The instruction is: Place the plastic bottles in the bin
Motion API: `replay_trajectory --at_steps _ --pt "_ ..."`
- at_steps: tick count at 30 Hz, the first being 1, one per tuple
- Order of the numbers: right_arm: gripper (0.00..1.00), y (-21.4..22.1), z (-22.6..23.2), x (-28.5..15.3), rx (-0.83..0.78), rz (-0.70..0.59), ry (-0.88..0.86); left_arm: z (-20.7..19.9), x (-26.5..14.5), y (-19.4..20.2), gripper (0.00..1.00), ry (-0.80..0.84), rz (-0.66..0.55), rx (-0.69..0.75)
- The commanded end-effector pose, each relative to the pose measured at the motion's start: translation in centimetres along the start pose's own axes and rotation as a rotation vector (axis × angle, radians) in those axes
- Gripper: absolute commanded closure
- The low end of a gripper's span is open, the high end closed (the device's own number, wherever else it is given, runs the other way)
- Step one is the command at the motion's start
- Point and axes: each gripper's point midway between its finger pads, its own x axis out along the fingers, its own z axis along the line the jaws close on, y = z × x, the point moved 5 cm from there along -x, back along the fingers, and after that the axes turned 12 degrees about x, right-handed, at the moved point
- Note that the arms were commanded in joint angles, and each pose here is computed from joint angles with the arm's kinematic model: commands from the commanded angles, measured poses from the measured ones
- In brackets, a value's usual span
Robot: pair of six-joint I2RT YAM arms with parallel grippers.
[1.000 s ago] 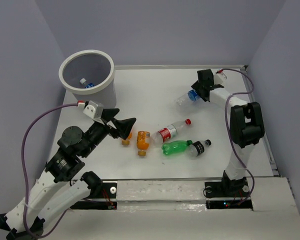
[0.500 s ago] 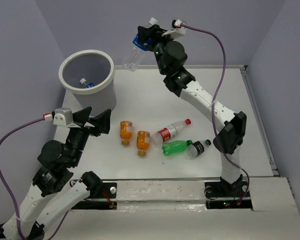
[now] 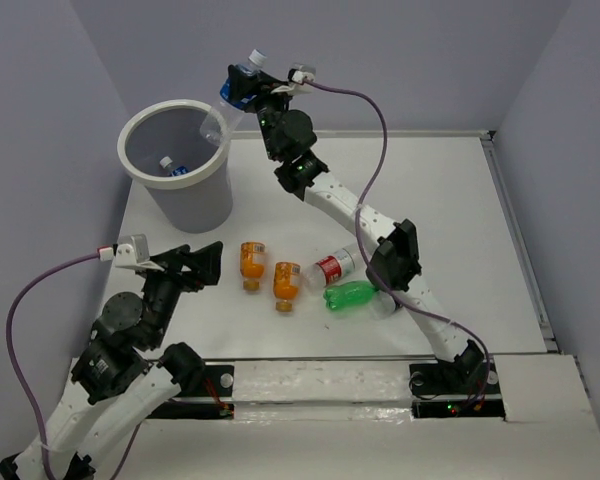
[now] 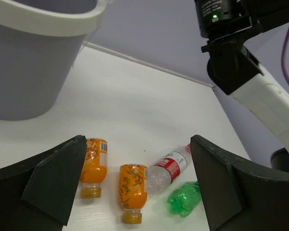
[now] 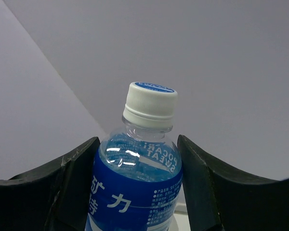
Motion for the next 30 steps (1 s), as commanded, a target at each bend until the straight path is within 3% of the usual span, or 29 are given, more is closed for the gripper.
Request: replay_trajectory --at_steps 1,8,13,19,20,26,30 --pt "0.59 -1.5 3.0 -0.1 0.104 -0.105 -0.110 -1.1 -0.4 1.1 0.01 0.067 0.029 -0.146" --pt "0.57 2.7 1.4 -1.0 0.097 -0.026 -0.109 -1.9 0.2 4.4 0.01 0.086 0.147 -0.208" --pt "0.48 5.3 1.5 -2.0 0.058 0.027 -0.155 -1.3 0.5 5.8 0.01 0.017 0.195 -0.247" --pt "0.23 8.5 1.2 -3.4 -0.033 0.103 -0.201 -1.2 1.2 7.6 0.01 -0.028 0.252 -0.263" --pt "0.16 8.5 1.4 -3.4 -0.048 0.108 -0.217 -1.3 1.4 8.0 0.01 -0.030 0.265 -0.262" --pt "0.04 7.4 3.8 -3.9 -0.087 0.156 -0.308 -1.5 2.3 9.7 0.01 -0.041 0.324 -0.232" --pt "0.02 5.1 6.6 -3.8 -0.083 0.197 -0.387 -1.2 2.9 9.9 0.01 -0.073 0.322 -0.194"
